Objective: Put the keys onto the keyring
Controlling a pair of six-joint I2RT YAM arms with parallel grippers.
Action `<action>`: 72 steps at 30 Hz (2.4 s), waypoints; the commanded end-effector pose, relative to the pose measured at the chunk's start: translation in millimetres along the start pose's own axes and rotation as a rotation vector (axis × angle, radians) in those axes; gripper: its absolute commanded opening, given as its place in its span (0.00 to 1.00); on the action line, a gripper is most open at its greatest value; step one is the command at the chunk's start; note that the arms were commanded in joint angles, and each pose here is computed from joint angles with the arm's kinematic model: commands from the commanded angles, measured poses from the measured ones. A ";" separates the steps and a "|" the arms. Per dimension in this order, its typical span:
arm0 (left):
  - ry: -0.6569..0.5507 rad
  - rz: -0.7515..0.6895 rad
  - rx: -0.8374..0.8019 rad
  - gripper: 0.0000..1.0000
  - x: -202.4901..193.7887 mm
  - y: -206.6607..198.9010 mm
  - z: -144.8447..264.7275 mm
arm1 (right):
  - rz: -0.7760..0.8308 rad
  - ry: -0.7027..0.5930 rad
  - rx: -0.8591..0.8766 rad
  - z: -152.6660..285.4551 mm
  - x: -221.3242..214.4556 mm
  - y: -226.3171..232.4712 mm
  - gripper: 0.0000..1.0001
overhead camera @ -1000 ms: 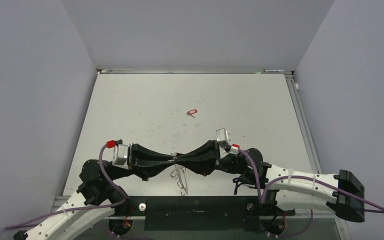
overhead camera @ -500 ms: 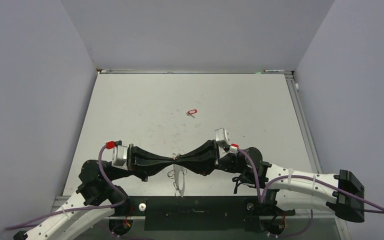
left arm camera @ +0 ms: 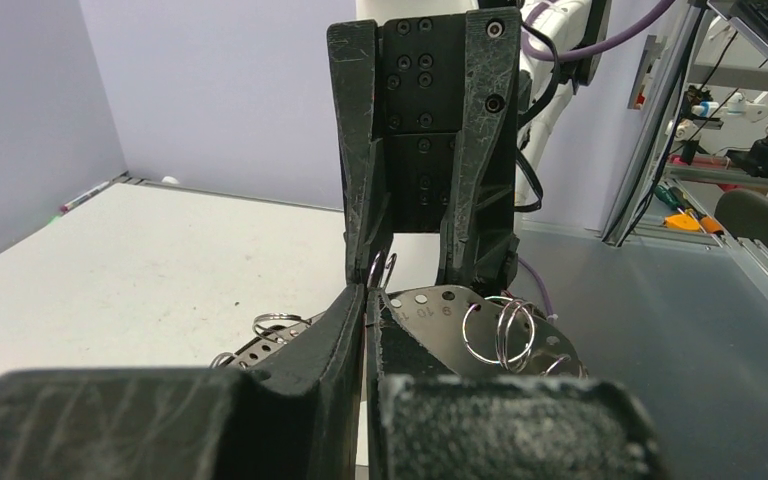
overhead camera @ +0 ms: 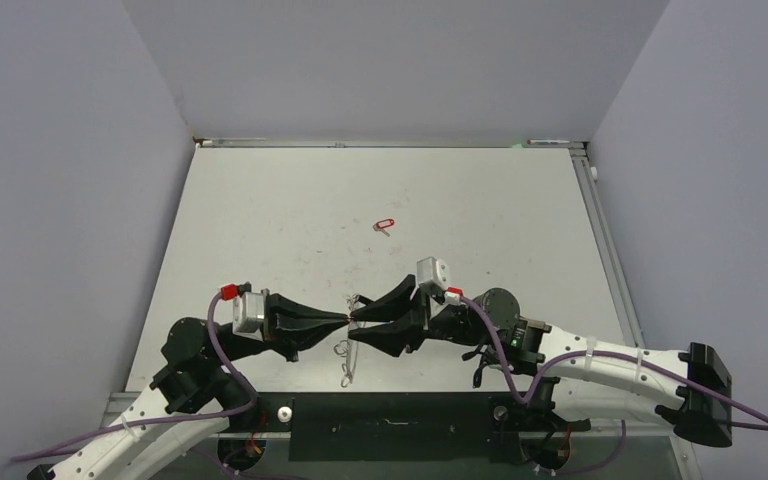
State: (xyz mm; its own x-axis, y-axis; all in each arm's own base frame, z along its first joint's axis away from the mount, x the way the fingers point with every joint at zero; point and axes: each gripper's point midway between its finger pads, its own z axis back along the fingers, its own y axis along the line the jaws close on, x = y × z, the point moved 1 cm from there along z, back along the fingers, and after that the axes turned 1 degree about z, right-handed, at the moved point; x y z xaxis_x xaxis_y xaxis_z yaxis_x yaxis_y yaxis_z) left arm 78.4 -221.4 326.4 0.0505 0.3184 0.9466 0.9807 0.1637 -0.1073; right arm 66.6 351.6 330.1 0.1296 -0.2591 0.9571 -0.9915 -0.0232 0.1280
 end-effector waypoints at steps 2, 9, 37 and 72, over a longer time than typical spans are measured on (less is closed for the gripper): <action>-0.045 -0.045 0.003 0.00 22.3 -3.2 -0.3 | 0.066 -0.006 0.022 -1.8 23.6 6.7 0.30; -0.027 -0.045 -0.016 0.00 20.6 -5.7 -1.4 | 0.105 0.056 0.005 -3.2 16.1 0.7 0.05; -0.093 0.058 -0.189 0.30 29.0 -35.1 -4.1 | 0.148 -0.141 0.144 8.2 66.8 33.8 0.05; -0.124 0.158 -0.180 0.17 26.6 -28.9 -13.5 | 0.134 -0.181 0.176 -1.6 62.9 33.4 0.05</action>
State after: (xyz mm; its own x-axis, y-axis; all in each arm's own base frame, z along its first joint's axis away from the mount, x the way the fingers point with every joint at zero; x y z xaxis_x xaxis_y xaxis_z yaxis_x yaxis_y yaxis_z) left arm 53.9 -230.0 352.6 0.1732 0.4238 0.8891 0.9846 -0.0528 -0.1666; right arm 46.6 343.8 363.7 0.0477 -0.3213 0.9458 -0.9920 -0.1261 0.0071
